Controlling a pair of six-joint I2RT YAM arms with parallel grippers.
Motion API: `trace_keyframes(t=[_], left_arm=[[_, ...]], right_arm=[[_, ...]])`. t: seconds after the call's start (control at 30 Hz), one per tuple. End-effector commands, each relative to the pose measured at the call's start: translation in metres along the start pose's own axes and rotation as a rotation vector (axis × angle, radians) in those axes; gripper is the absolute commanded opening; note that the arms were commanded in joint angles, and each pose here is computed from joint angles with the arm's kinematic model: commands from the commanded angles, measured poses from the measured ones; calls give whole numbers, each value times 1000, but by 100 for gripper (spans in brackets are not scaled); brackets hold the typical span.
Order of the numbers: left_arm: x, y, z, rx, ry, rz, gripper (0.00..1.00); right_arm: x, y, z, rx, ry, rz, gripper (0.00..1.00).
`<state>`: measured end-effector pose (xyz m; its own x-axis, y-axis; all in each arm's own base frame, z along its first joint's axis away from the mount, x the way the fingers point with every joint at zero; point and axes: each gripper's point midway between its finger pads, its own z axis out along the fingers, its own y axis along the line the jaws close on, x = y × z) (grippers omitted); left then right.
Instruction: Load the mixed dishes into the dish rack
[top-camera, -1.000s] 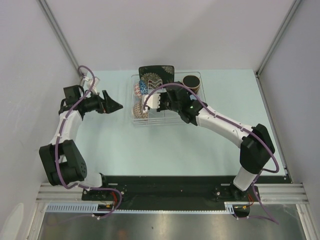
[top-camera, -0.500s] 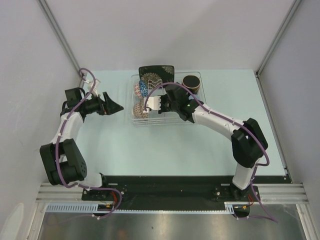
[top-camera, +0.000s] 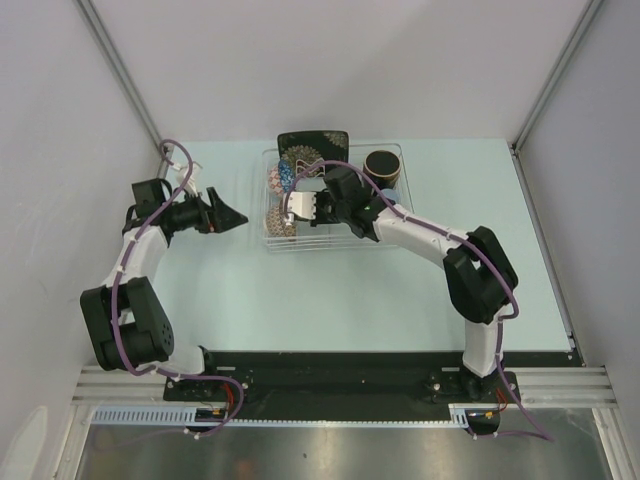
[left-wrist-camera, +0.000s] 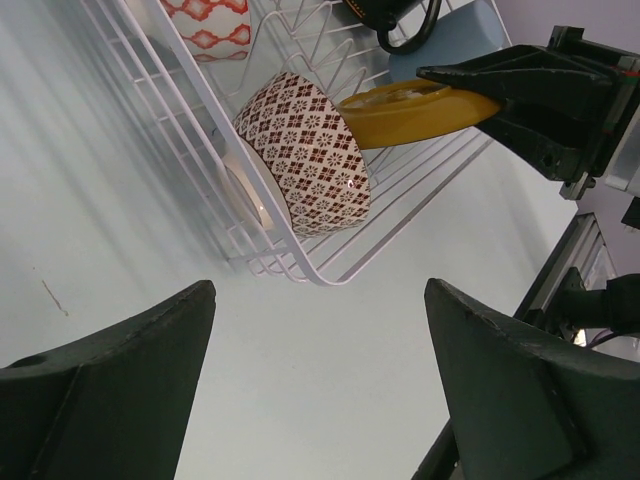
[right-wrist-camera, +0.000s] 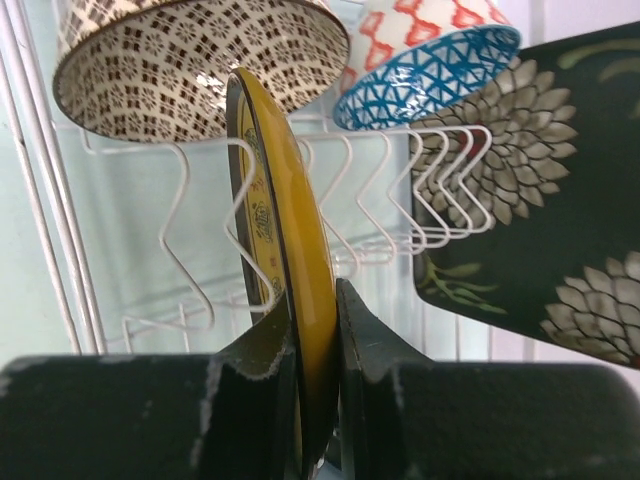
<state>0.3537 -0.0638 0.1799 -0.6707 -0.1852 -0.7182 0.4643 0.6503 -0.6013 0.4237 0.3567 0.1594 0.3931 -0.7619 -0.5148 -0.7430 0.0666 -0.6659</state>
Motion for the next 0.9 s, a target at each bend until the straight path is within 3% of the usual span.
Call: trace_keyframes(t=[0.0,0.33,0.47,0.87], left_arm=[[-1,-6,-3,39,-12,23,91],[0,-6,-4,41,-9,42,91],[-1,-9,-4,48,-9,50,91],[-2,-13,-7,50,-9,59,91]], right_arm=[[-23,-28,5,76,-78,21,0],[-20,-33,5,117,-71,112,2],[-18,-29,1,110,-79,148,22],[-10,-18,-1,89,-56,168,37]])
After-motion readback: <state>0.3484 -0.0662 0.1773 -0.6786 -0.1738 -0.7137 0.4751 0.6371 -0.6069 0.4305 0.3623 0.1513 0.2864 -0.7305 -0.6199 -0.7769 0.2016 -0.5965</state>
